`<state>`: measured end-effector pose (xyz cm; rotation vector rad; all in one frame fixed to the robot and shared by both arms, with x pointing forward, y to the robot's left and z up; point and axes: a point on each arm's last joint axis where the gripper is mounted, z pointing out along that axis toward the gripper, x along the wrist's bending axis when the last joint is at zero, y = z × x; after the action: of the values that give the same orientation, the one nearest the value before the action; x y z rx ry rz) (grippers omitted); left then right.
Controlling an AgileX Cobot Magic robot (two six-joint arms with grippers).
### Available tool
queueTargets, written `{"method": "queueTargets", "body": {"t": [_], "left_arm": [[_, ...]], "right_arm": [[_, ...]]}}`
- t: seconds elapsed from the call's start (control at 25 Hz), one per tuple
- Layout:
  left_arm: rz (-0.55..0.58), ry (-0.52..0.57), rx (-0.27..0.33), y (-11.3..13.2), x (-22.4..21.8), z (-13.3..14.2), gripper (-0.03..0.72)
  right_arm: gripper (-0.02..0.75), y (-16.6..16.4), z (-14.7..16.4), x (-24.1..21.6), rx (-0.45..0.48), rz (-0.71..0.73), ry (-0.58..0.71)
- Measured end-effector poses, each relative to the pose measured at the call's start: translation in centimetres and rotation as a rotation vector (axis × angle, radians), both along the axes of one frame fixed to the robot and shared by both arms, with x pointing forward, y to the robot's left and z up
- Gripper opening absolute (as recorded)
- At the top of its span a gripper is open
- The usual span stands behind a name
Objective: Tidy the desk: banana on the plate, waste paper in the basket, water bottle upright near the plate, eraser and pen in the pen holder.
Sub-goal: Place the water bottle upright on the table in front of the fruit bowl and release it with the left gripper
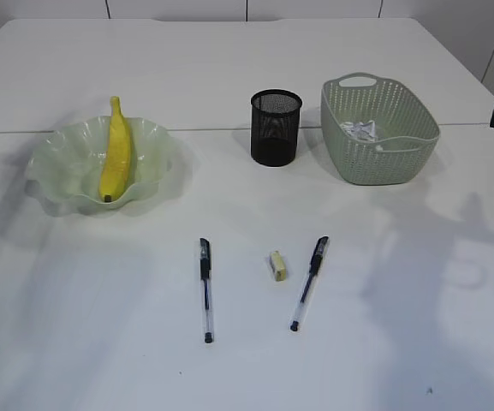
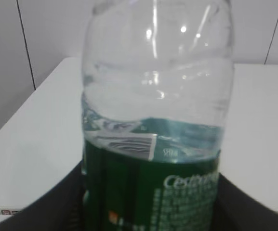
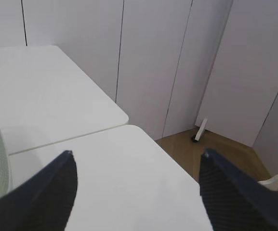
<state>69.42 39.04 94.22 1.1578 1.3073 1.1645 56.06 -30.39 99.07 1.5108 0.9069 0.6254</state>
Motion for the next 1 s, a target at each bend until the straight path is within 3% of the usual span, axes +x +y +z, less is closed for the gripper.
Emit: {"method": "queueTargets", "body": {"t": [0.2,0.48,1.0], "left_arm": [[-0.002,-0.015,-0.008,0.0,0.0,0.1,0.373],[-0.04,-0.23,-0.042,-0.7,-1.7,1.7,0.373],[-0.007,-0.148,-0.087,-0.8,-3.3,-1.0,0.373]], "right_arm": [[0.589,-0.1,0.1,0.0,-0.01,-0.011,-0.012],[0.589,-0.1,0.2,0.0,-0.011,-0.012,-0.013],[0.589,-0.1,0.2,0.0,-0.013,-0.012,-0.012]]}}
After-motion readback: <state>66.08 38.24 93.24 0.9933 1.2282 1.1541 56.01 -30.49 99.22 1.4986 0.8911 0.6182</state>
